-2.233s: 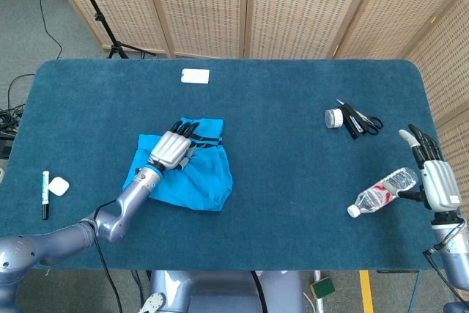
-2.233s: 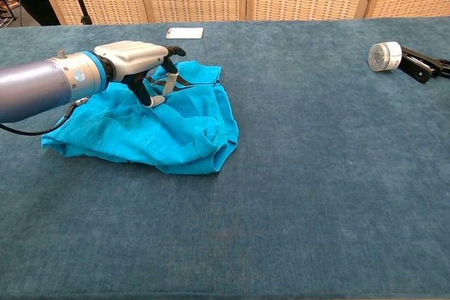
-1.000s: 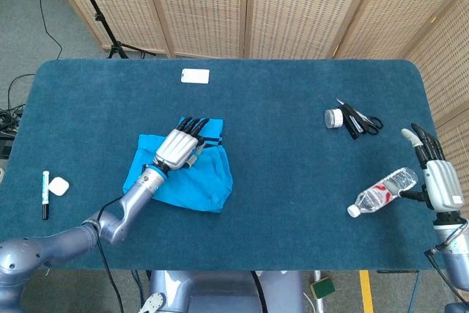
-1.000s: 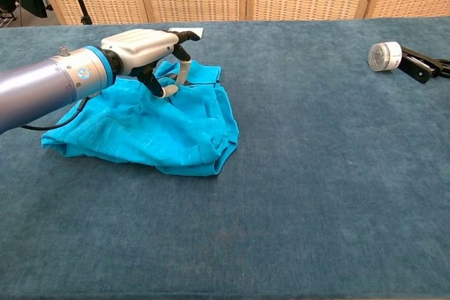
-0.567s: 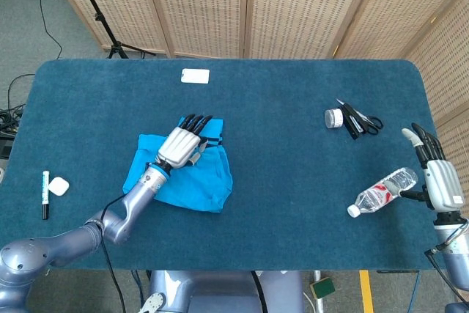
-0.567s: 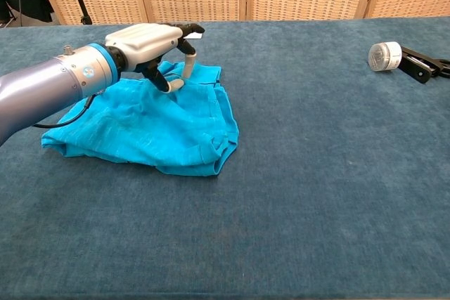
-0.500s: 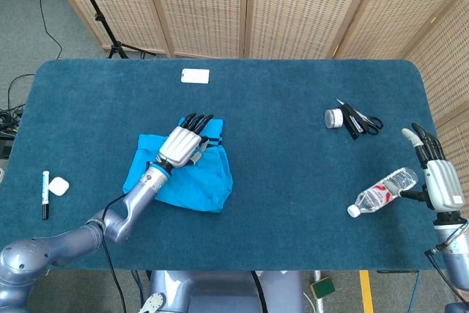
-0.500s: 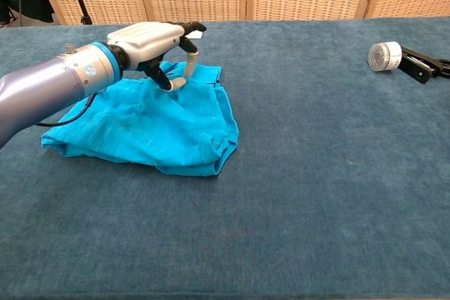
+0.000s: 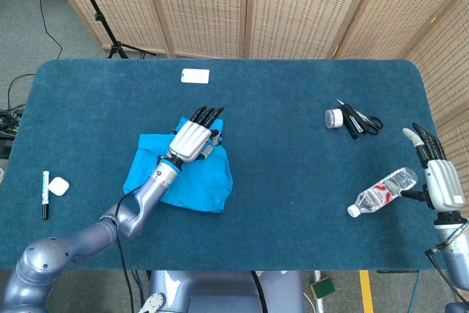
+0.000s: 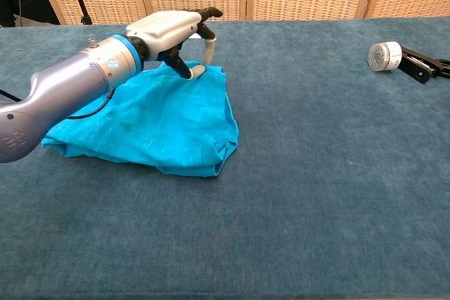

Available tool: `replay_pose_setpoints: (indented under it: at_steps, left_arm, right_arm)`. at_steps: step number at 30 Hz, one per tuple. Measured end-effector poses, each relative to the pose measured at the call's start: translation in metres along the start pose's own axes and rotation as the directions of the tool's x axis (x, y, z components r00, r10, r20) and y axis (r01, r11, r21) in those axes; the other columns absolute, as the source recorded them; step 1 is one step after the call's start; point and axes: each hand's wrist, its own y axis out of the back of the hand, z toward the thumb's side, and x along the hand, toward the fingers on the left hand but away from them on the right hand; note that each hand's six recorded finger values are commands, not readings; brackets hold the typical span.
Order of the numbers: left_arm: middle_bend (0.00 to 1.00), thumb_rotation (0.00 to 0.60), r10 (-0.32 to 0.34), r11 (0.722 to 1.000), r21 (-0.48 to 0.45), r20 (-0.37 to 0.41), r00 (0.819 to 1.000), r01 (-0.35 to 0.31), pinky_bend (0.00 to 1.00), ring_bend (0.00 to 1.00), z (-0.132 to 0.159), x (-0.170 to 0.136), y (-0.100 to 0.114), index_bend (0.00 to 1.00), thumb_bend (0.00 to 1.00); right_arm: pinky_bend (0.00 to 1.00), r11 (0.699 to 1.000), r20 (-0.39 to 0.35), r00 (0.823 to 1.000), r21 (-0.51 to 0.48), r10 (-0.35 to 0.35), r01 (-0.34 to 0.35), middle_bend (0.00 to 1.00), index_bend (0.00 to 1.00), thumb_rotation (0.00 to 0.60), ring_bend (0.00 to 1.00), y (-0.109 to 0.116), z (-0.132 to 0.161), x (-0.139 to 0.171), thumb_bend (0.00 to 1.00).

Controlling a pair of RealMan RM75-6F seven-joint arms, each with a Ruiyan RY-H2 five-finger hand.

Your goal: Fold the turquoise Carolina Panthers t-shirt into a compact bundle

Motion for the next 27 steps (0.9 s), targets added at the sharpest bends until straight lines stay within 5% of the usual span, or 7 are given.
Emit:
replay_pose_setpoints:
  at_steps: [12, 16, 18, 21, 27]
  left_arm:
    - [0.00, 0.600, -0.046, 0.998, 0.048, -0.006, 0.999, 0.046, 0.00, 0.00, 0.007, 0.016, -0.018, 0.77, 0.65]
    - [0.00, 0.600, -0.064, 0.996, 0.065, -0.028, 0.998, 0.066, 0.00, 0.00, 0.006, 0.018, -0.025, 0.51, 0.62]
    - [0.00, 0.600, -0.071, 0.995, 0.066, -0.037, 0.997, 0.073, 0.00, 0.00, 0.006, 0.019, -0.027, 0.25, 0.56]
    - [0.00, 0.600, -0.074, 0.995, 0.060, -0.049, 0.996, 0.077, 0.00, 0.00, 0.007, 0.021, -0.030, 0.02, 0.44]
    - [0.00, 0.600, -0.048, 0.999, 0.013, -0.076, 0.996, 0.049, 0.00, 0.00, 0.007, 0.025, -0.028, 0.00, 0.17]
  right_arm:
    - [0.01, 1.000, 0.004, 1.000, -0.001, 0.006, -0.006, 0.00, 0.00, 0.600, 0.00, -0.001, -0.002, -0.001, 0.00]
    - [0.01, 1.000, 0.005, 1.000, -0.001, 0.005, -0.005, 0.00, 0.00, 0.600, 0.00, -0.001, -0.002, -0.001, 0.00]
    - [0.01, 1.000, 0.005, 1.000, 0.000, 0.004, -0.004, 0.00, 0.00, 0.600, 0.00, 0.000, -0.002, -0.001, 0.00]
    - [0.01, 1.000, 0.006, 1.000, -0.001, 0.003, -0.003, 0.00, 0.00, 0.600, 0.00, 0.000, -0.003, -0.001, 0.00]
    - [0.01, 1.000, 0.004, 1.000, -0.002, 0.003, -0.003, 0.00, 0.00, 0.600, 0.00, 0.000, -0.002, -0.001, 0.00]
